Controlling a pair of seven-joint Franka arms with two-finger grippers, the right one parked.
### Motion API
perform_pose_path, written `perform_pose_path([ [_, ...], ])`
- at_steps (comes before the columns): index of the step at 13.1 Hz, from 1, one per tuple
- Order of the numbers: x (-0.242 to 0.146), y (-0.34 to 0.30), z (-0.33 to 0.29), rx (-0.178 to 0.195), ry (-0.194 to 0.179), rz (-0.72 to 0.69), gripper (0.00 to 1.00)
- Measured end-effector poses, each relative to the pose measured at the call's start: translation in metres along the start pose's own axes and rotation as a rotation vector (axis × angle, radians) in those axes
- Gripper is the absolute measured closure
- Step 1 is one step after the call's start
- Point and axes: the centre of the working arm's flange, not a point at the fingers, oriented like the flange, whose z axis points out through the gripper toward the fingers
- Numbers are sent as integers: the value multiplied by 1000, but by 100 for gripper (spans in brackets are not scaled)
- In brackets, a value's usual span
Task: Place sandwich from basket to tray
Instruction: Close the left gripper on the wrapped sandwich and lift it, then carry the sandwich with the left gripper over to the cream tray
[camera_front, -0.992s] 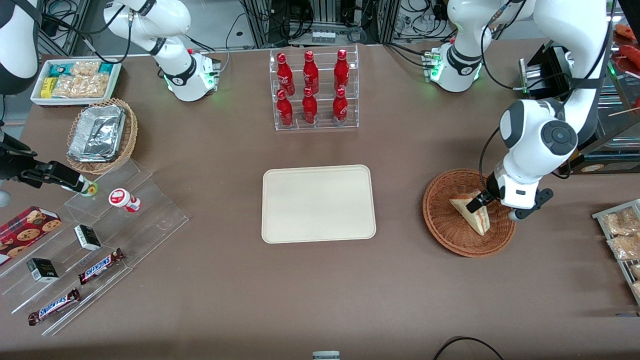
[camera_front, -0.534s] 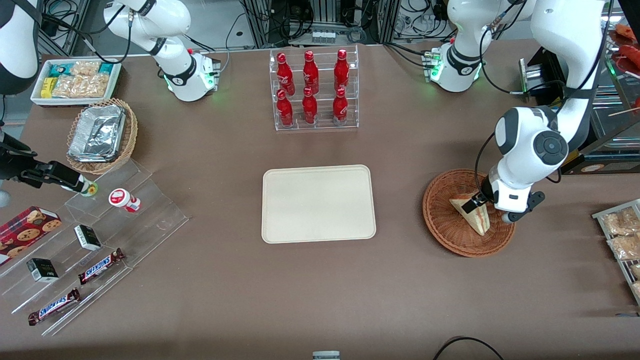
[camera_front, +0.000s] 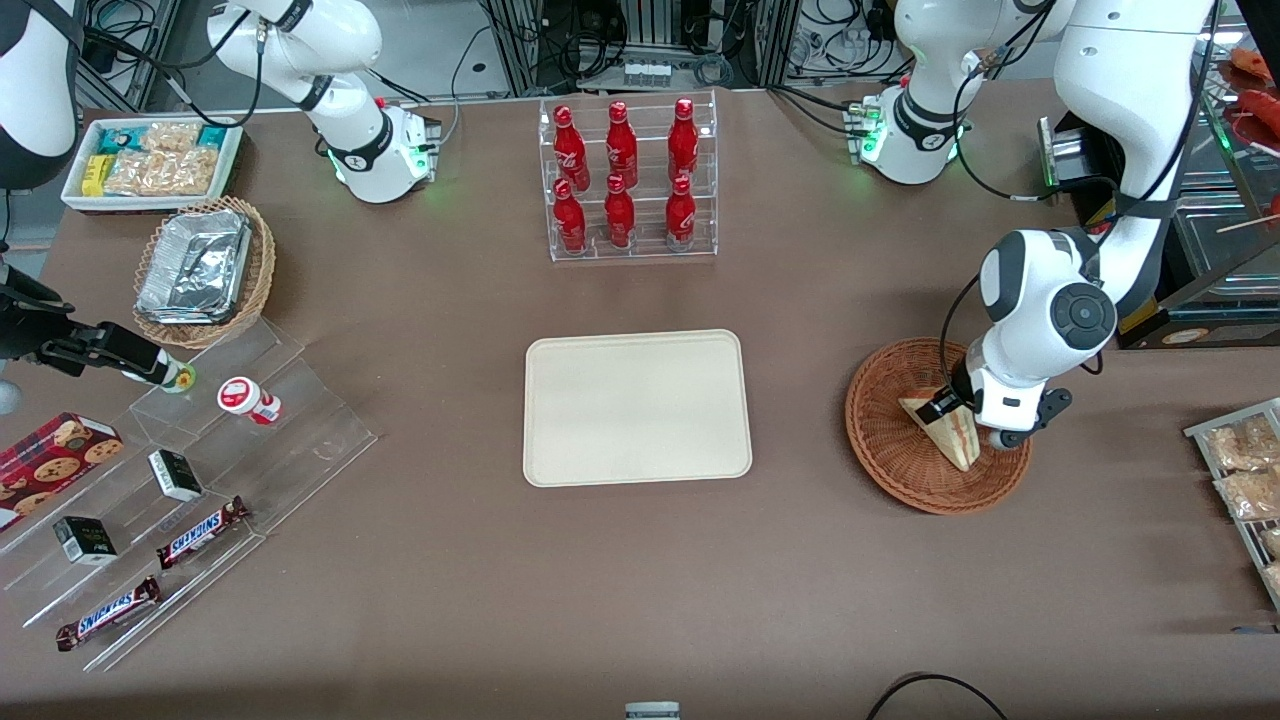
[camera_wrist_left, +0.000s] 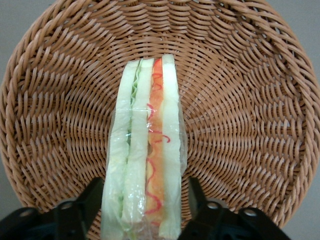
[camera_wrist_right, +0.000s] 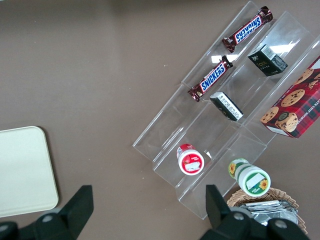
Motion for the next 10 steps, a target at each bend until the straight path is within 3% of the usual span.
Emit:
perform_pose_path([
  [3,0,0,-3,9,7,12,63],
  [6,0,6,-18,52,-10,41,73],
  [10,-22,61,-68,103,-47,136,85],
])
